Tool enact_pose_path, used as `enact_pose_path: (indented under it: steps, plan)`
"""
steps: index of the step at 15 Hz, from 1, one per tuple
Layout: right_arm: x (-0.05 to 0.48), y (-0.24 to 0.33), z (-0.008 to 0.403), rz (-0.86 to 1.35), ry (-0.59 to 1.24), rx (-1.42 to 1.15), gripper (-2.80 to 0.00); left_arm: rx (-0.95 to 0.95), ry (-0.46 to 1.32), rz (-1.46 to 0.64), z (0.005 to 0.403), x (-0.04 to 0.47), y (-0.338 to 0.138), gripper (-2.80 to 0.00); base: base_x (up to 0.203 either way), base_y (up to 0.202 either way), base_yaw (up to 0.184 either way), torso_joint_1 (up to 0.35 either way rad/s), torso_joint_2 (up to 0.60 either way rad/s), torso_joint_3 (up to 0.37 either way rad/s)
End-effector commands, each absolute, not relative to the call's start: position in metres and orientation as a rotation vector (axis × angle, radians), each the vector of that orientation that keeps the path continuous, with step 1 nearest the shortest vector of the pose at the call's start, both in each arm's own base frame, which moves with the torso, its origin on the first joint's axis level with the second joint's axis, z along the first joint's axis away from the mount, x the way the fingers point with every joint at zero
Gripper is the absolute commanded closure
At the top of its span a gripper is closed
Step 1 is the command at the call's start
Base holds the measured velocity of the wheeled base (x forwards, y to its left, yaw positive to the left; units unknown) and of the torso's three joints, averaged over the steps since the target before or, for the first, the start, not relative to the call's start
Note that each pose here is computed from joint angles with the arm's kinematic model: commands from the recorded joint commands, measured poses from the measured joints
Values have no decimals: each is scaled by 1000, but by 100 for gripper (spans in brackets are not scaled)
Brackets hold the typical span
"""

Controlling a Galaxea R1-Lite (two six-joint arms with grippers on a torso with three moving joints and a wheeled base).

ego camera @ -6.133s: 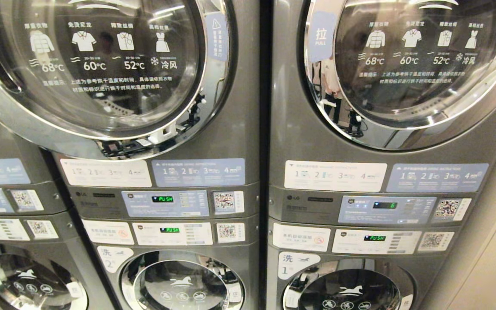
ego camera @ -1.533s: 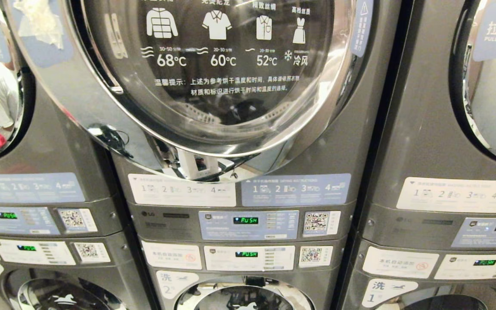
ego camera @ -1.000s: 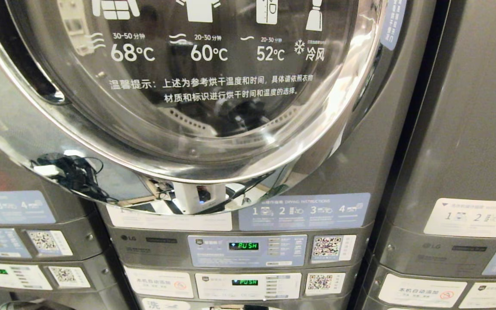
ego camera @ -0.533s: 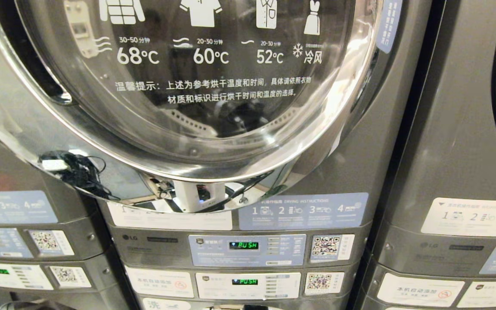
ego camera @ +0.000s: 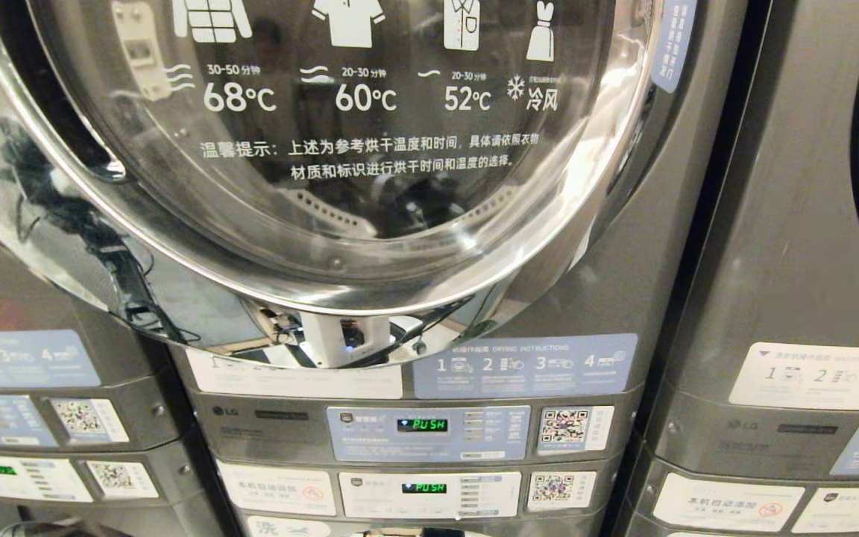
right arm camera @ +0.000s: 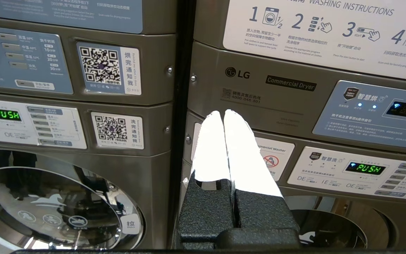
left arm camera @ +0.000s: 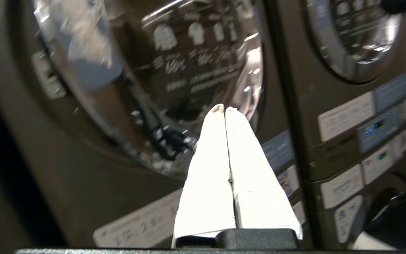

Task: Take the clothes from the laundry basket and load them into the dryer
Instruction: Close the dryer

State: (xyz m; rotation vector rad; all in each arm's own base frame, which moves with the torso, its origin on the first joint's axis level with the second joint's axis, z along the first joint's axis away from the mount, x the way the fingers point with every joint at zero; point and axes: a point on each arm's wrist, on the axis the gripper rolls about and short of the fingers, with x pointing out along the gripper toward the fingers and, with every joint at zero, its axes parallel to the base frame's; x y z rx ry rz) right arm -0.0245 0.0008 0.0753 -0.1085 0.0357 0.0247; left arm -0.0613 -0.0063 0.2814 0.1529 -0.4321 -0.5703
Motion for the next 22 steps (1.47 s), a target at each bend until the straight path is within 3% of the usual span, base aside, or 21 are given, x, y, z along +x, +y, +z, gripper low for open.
enact_pose_path:
  steps: [1, 7, 13, 22]
  plan:
    - [-24, 1, 75, 25, 39, -111, 0, 132, -364, -641, 317, -26, -9, 0, 0, 0, 0, 0, 0, 0]
    - [-24, 1, 75, 27, 40, -111, 0, 86, -333, -686, 387, 71, -21, 0, 0, 0, 0, 0, 0, 0]
    - [-24, 1, 75, 27, 38, -111, 0, 35, -267, -364, 385, 131, -19, 0, 0, 0, 0, 0, 0, 0]
    - [-24, 1, 75, 28, 35, -113, 0, 27, -221, -224, 381, 225, -17, 0, 0, 0, 0, 0, 0, 0]
